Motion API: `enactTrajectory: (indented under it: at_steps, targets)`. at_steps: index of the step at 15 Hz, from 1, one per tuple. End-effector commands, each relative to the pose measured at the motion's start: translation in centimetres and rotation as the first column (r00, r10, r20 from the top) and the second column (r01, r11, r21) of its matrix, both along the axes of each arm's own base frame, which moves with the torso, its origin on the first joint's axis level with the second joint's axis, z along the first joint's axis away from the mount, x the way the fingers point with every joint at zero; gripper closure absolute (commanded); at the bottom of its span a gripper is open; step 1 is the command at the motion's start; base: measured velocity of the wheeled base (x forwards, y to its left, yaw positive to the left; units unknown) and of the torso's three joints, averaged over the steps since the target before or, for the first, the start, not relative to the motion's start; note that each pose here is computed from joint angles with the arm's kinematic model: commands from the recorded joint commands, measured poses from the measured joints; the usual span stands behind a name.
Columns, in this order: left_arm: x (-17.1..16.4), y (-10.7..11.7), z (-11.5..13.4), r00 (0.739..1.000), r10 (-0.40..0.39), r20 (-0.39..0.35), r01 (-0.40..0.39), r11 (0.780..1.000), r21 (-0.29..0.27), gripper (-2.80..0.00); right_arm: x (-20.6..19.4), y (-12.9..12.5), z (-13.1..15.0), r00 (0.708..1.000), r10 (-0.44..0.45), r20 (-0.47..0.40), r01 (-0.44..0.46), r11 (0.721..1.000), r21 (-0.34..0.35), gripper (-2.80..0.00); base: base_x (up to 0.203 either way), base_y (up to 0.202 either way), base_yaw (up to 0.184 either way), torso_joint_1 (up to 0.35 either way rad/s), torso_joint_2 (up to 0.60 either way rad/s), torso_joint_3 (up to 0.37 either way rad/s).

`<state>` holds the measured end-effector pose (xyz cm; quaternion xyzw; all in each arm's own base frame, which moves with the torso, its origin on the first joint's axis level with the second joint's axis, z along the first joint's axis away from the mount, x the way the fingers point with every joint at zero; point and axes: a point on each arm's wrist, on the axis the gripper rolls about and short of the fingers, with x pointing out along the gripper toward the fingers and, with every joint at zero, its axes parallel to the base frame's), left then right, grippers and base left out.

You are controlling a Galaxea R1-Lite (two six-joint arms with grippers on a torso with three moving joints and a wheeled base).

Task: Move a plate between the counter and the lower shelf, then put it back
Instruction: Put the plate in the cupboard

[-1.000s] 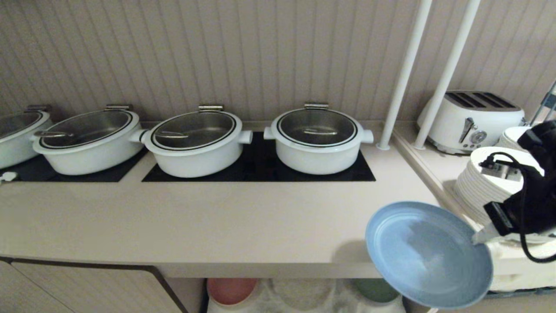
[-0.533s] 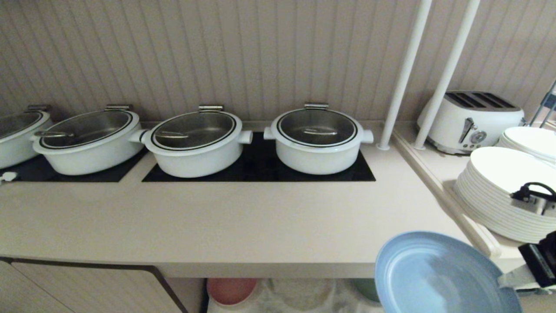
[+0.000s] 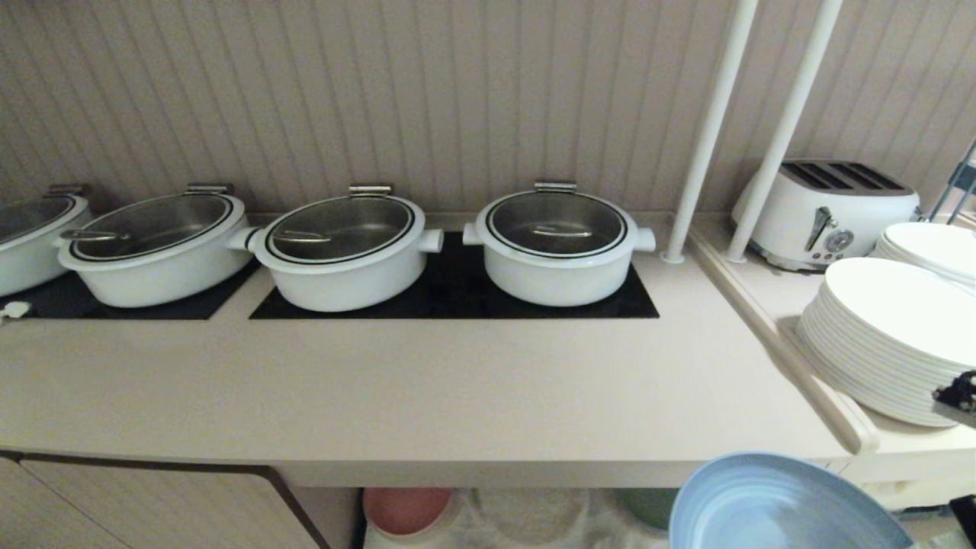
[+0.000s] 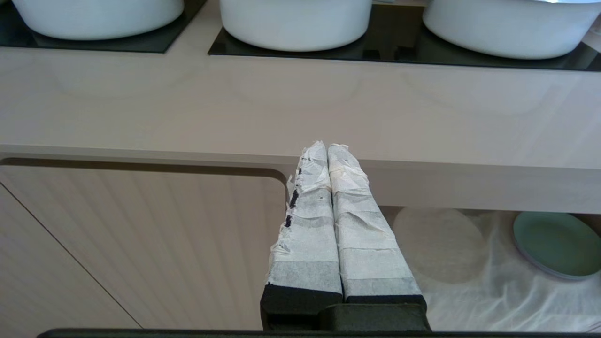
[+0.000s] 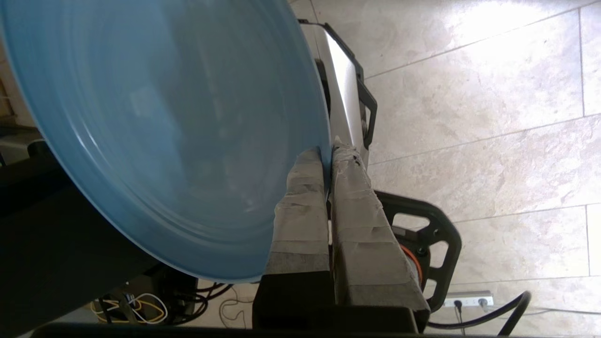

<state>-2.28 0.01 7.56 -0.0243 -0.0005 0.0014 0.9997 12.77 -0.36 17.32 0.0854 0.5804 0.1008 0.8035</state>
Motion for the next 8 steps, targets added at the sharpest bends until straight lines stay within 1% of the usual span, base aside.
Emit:
enactTrajectory:
  at_steps: [1, 8]
  targets:
    - [0.0, 0.0, 0.0, 1.0, 0.0, 0.001, 0.0, 1.0, -0.001, 0.0, -1.0, 0.08, -0.48, 1.0, 0.001, -0.011, -0.001, 1.0, 0.002, 0.0, 0.0, 0.0, 0.0, 0.0, 0.0, 0.0]
    - [0.0, 0.0, 0.0, 1.0, 0.0, 0.001, 0.0, 1.0, -0.001, 0.0, -1.32, 0.1, -1.27, 0.999, 0.001, -0.045, -0.001, 1.0, 0.005, 0.0, 0.0, 0.0, 0.0, 0.0, 0.0, 0.0]
